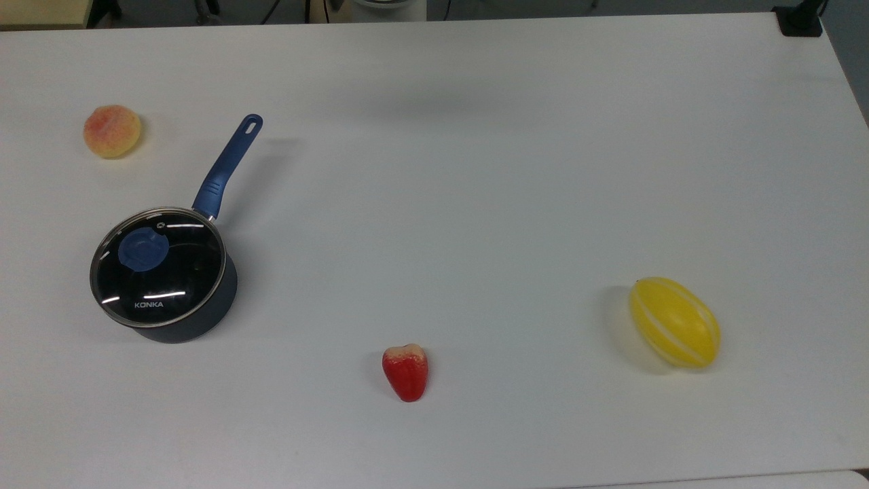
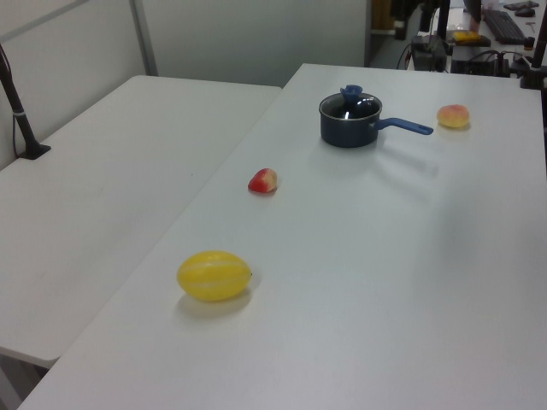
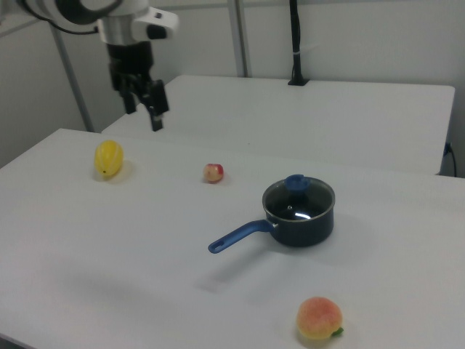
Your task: Close lid
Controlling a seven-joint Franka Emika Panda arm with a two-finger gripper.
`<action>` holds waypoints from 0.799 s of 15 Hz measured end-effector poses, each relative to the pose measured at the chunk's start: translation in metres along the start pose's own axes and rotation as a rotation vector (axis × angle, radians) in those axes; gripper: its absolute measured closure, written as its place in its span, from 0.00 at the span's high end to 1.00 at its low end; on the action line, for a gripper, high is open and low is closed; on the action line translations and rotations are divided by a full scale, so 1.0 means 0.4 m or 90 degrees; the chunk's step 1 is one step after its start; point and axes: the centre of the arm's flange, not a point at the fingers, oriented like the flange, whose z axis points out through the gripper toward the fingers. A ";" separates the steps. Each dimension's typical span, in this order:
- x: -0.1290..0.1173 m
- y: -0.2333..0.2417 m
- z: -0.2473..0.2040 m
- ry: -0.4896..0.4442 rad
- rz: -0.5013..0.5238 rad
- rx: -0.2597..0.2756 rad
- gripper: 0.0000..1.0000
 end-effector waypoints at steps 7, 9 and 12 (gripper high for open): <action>-0.096 -0.044 0.004 -0.028 -0.081 0.012 1.00; -0.102 -0.076 0.027 -0.033 -0.140 0.012 1.00; -0.082 -0.087 0.034 0.011 -0.167 -0.001 1.00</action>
